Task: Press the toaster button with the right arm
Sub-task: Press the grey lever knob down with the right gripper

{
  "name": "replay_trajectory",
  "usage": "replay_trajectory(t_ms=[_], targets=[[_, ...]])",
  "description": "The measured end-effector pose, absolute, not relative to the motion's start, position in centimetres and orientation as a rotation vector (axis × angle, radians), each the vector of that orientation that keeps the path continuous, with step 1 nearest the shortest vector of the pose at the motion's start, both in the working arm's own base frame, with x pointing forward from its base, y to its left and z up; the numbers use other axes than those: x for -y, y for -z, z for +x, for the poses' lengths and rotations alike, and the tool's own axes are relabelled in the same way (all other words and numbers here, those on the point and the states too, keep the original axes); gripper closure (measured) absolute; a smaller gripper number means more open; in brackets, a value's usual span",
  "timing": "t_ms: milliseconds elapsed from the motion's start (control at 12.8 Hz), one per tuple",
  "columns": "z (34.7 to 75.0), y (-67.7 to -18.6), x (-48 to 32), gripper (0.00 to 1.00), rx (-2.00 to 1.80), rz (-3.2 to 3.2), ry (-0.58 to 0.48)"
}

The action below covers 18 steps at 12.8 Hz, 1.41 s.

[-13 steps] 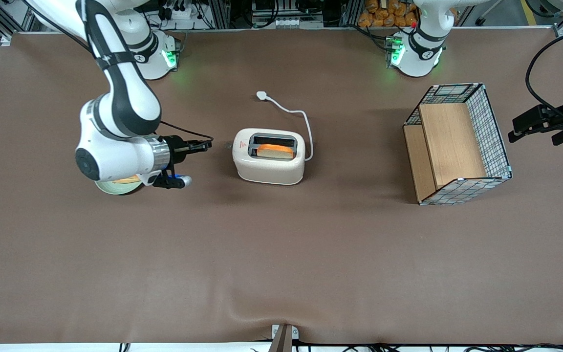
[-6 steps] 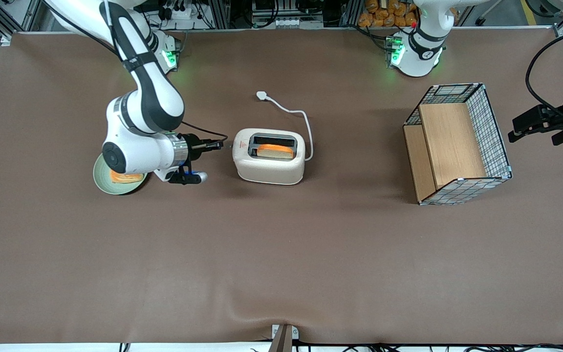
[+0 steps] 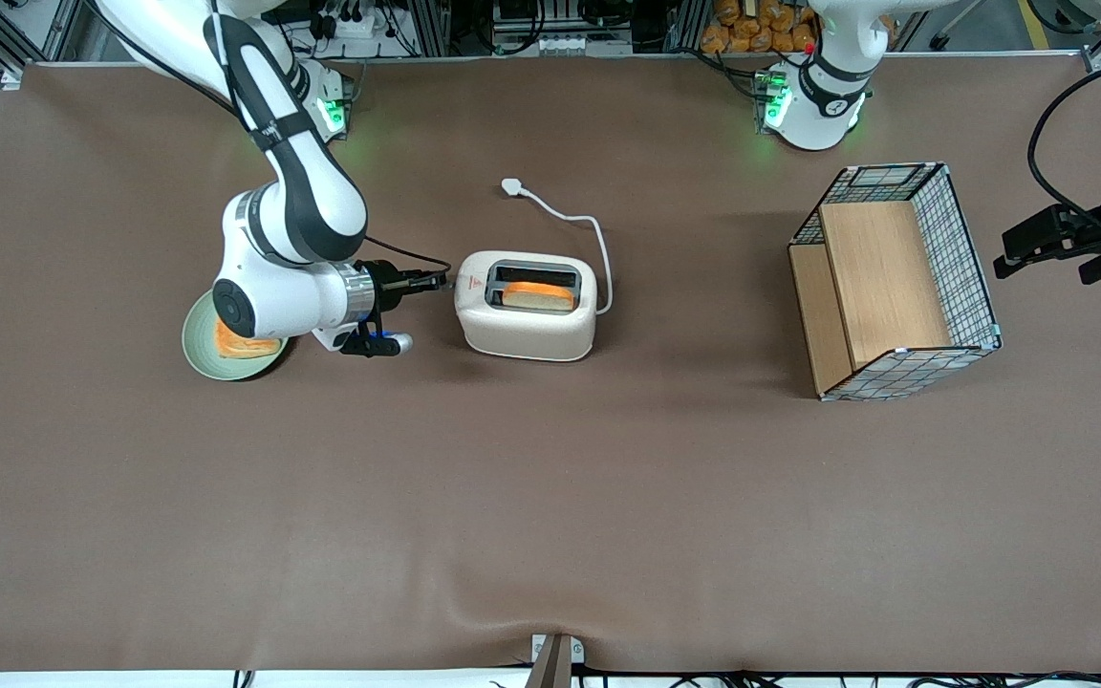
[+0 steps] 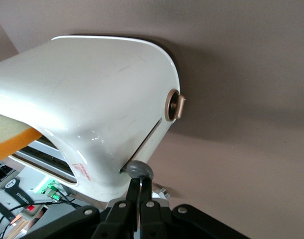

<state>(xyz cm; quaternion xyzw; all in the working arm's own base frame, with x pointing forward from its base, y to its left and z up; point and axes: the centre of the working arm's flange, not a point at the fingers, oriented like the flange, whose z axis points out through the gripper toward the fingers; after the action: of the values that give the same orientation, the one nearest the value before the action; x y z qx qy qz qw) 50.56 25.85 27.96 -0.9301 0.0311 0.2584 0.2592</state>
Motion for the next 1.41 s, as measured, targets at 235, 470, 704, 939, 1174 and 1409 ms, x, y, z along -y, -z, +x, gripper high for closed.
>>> replay_trajectory(t_ms=[235,470,704,939,1174,1409], targets=[[50.6,-26.9,-25.6,0.93,-0.1,-2.512,-0.709],[50.6,-26.0,-25.6,0.93,-0.114,-2.512,-0.717],[50.7,-24.7,-25.4,0.93,-0.119,-2.507,-0.703],[50.7,-22.1,-25.0,0.93,-0.109,-2.47,-0.692],[50.8,-21.5,-24.6,0.93,-0.106,-2.452,-0.693],[50.8,-21.5,-24.6,0.93,-0.108,-2.451,-0.694]])
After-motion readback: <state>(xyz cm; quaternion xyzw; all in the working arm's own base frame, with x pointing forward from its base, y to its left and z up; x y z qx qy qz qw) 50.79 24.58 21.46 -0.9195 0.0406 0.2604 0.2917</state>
